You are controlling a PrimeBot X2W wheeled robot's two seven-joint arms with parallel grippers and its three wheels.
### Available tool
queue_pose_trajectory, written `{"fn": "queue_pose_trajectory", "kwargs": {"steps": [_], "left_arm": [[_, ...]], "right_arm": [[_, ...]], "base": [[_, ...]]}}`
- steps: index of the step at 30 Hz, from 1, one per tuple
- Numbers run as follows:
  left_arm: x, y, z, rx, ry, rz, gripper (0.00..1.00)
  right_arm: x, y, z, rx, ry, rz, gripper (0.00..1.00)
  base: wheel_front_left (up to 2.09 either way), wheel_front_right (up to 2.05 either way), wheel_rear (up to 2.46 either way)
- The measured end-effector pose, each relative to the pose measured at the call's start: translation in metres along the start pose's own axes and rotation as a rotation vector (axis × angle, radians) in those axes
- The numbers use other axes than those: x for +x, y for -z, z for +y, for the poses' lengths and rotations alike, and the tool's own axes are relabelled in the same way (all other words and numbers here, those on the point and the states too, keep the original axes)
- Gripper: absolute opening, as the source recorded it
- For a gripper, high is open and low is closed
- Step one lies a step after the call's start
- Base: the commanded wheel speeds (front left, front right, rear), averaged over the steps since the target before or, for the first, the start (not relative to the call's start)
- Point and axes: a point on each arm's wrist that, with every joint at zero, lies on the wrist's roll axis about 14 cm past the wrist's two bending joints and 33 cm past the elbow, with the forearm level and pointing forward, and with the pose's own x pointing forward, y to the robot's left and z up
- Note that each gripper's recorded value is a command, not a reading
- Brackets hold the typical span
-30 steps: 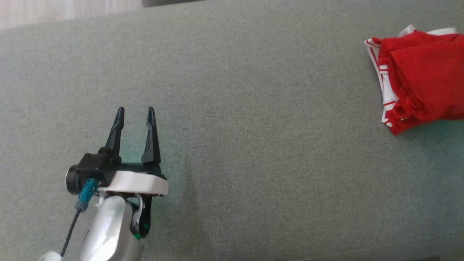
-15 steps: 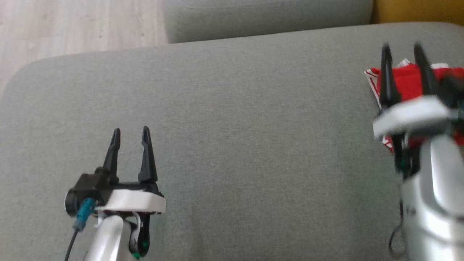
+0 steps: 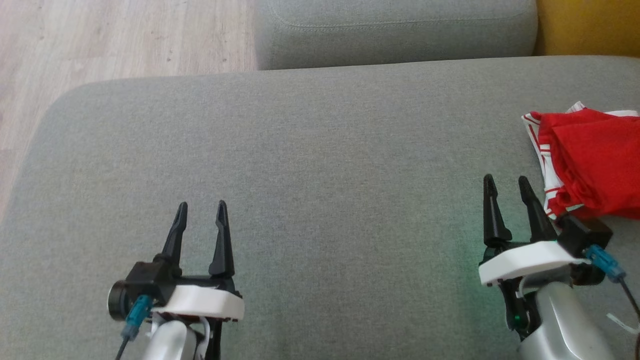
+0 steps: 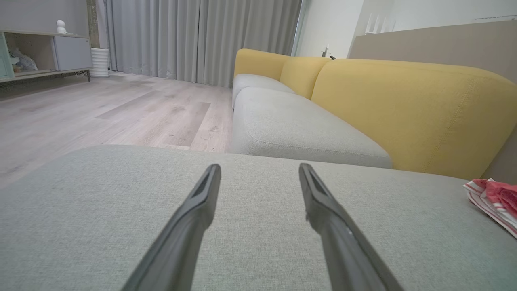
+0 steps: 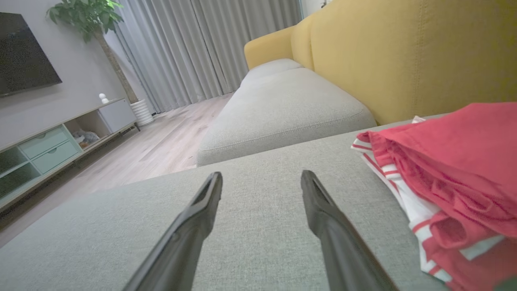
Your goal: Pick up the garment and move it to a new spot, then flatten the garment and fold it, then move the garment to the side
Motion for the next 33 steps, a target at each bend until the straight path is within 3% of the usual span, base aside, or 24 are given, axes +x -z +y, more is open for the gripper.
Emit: {"fn": "queue_pose_trajectory", "kwargs": {"steps": [12, 33], "left_arm": [[-0.002, -0.001, -0.002, -0.004, -0.012, -0.002, 1.00], [-0.003, -0.002, 0.004, -0.106, -0.046, -0.006, 1.00]], "right_arm": [[-0.003, -0.006, 0.003, -0.005, -0.009, -0.018, 1.00], [-0.008, -0.014, 0.001, -0.002, -0.004, -0.043, 1.00]], "base": [[0.00, 0.00, 0.00], [0.00, 0.00, 0.00]]}}
